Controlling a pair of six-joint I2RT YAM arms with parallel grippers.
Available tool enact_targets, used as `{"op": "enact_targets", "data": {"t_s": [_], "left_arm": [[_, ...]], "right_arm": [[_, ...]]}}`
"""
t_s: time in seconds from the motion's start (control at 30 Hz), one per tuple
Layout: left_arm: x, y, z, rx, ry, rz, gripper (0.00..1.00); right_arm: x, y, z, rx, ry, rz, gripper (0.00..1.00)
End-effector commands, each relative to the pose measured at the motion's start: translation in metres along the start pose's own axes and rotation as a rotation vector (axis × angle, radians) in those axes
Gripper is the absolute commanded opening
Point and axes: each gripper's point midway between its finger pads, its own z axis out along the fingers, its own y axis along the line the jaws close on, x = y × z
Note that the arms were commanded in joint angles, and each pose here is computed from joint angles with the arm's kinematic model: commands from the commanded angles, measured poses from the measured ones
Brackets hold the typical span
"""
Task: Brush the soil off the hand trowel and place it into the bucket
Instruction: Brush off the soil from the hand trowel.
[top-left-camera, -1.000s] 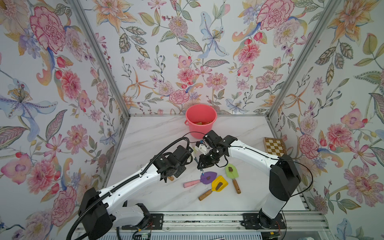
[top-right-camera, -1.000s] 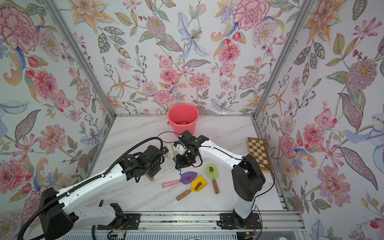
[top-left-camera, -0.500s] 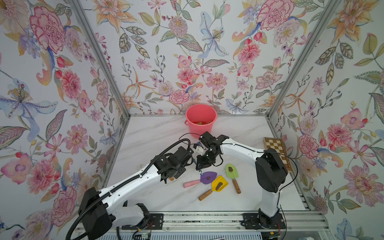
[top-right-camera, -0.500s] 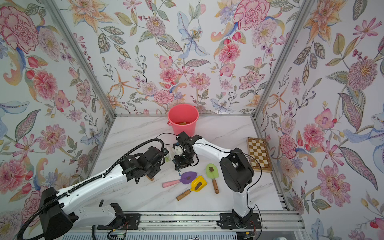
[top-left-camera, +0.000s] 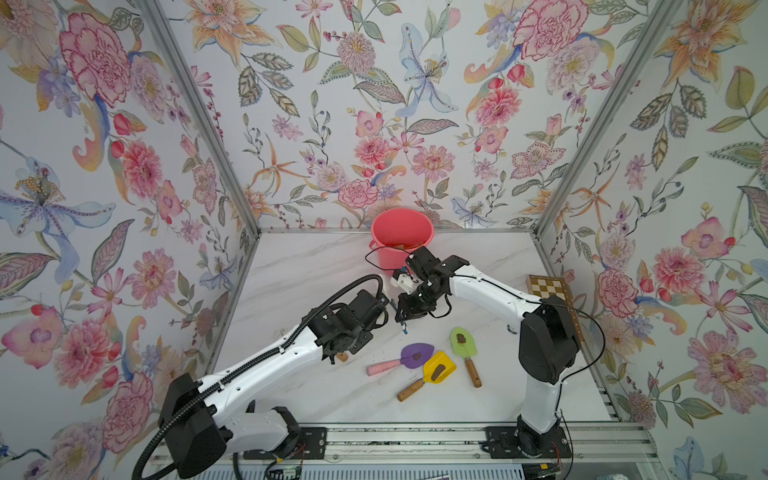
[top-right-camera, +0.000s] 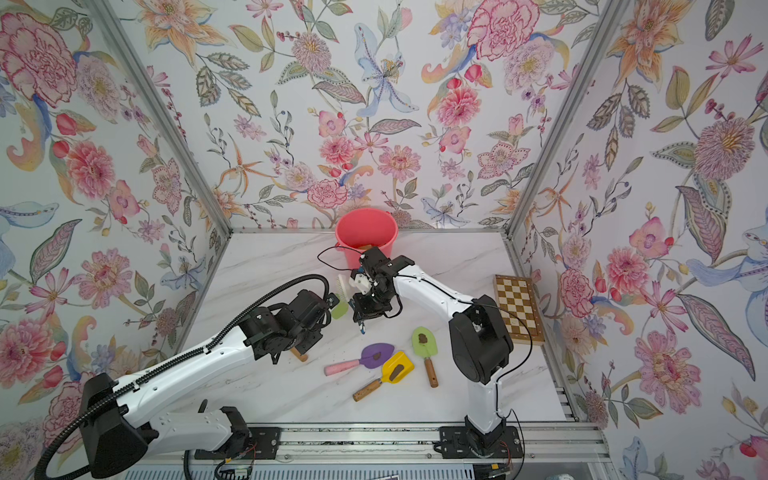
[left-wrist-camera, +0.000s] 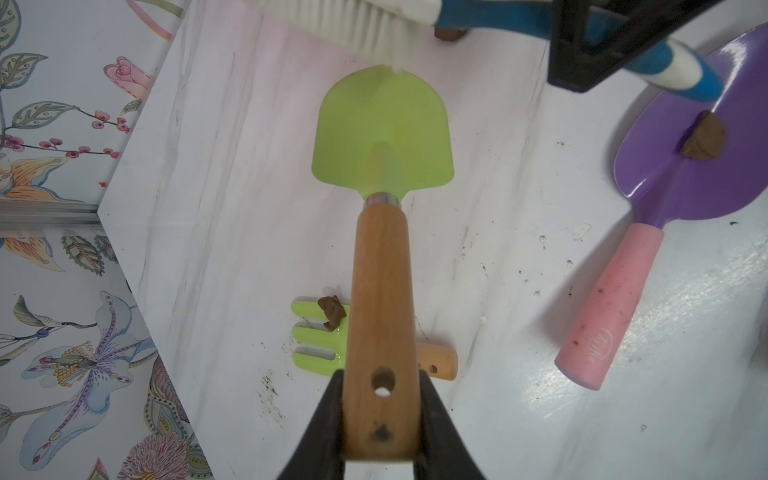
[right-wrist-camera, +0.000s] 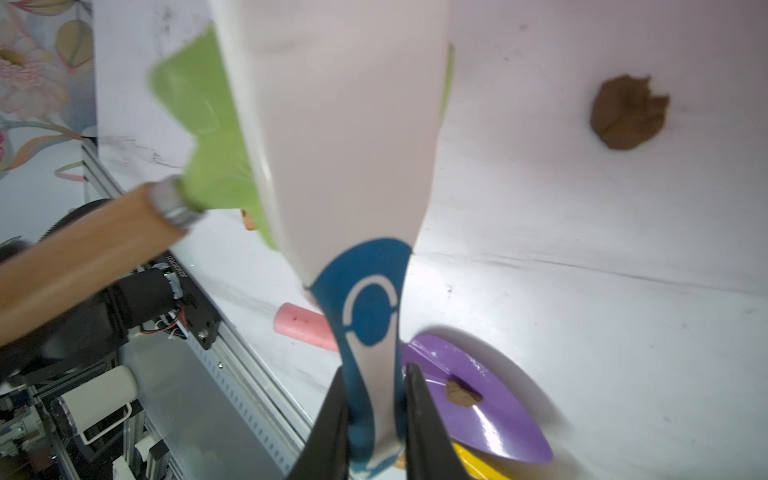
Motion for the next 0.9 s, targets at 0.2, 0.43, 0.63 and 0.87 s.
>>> {"op": "enact_targets", "data": {"t_s": [0.2, 0.43, 0.63, 0.87], "left_arm": [[-0.024, 0.012, -0.015, -0.043, -0.064, -0.003, 0.0], [-0.03, 0.015, -0.021, -0.054, -0.079, -0.009, 0.0], [-0.033, 0.015, -0.021, -0.055, -0.086, -0.007, 0.0], [-0.042, 0.013, -0.016, -0.054, -0.093, 0.007, 0.0]], "right_arm": [[0.01, 0.009, 0.041, 0.006, 0.096, -0.017, 0.0], [0.01, -0.047, 0.053, 0.083, 0.124, 0.051, 0.0], [0.0, -0.068, 0.026, 0.114, 0.062, 0.095, 0.0], [-0.006, -0.008, -0.005, 0.02, -0.017, 0.026, 0.0]]}}
